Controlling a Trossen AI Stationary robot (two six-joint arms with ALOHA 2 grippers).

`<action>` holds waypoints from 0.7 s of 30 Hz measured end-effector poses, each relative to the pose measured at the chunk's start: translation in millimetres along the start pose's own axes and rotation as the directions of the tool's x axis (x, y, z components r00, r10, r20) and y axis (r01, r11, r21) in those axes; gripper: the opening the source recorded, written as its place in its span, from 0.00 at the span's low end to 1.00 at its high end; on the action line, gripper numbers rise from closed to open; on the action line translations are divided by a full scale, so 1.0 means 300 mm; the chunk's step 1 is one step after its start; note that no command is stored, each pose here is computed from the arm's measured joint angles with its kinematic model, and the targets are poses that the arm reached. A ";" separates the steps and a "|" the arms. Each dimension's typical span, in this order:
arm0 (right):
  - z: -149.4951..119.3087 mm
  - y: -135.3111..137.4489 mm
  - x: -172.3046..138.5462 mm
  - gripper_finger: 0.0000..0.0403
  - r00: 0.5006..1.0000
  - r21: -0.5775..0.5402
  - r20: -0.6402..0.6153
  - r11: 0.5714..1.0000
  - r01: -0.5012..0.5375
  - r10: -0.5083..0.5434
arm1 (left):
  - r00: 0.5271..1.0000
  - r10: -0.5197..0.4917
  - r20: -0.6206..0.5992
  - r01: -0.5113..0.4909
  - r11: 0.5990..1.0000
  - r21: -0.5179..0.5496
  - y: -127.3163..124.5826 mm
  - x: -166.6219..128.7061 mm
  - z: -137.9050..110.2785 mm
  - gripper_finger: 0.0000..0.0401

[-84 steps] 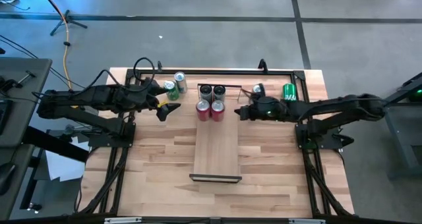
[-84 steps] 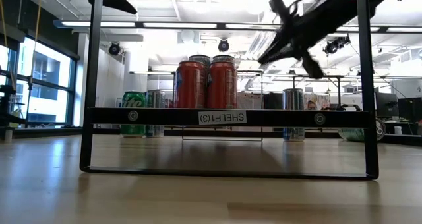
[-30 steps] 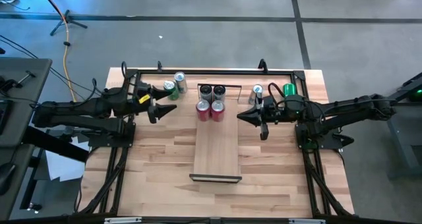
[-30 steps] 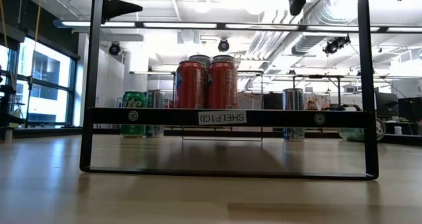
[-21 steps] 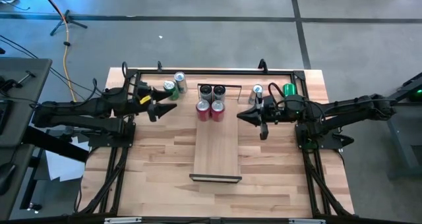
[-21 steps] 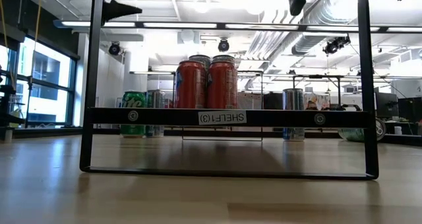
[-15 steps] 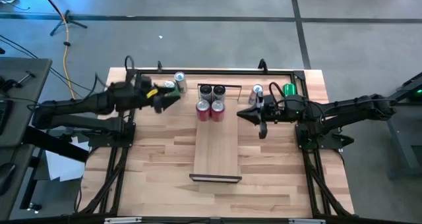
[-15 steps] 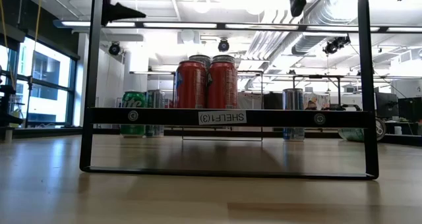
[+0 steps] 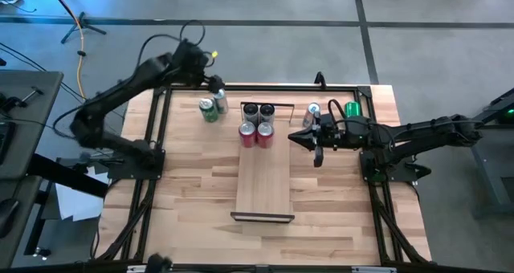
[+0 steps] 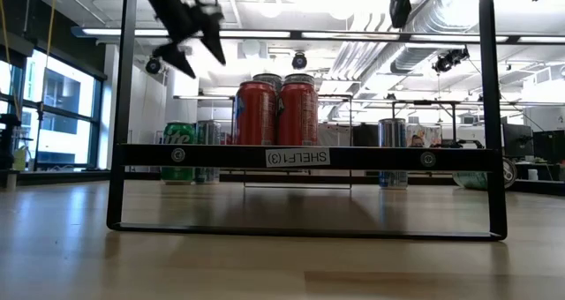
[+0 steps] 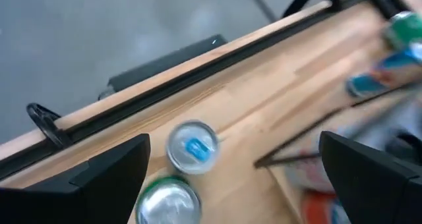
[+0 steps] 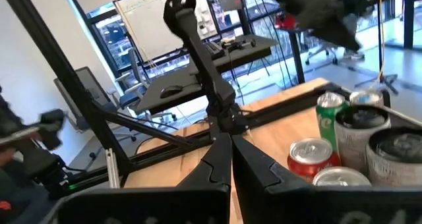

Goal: Place canned beverage on shelf
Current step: Put the left blue soda can on the shelf

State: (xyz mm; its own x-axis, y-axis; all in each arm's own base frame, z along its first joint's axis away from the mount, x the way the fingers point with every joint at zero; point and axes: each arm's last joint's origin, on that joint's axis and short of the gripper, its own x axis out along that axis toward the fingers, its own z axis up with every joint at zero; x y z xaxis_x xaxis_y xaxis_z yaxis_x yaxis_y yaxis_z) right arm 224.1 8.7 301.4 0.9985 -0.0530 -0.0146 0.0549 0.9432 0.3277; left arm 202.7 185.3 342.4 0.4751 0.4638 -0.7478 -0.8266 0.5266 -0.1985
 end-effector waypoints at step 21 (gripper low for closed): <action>-0.020 -0.006 -0.001 0.00 0.998 0.148 -0.061 0.989 0.026 -0.017 | 0.944 0.021 -0.329 -0.040 0.998 -0.053 0.097 0.384 -0.002 0.99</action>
State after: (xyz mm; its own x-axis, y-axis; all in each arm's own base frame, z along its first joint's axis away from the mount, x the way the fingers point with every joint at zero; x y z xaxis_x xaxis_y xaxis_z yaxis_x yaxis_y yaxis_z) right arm 223.8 9.0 295.2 0.9957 -0.0489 -0.0782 0.0798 0.8825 0.4635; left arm 233.1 253.6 250.2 0.3322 0.2141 -0.9186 -0.8600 0.4687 -0.2018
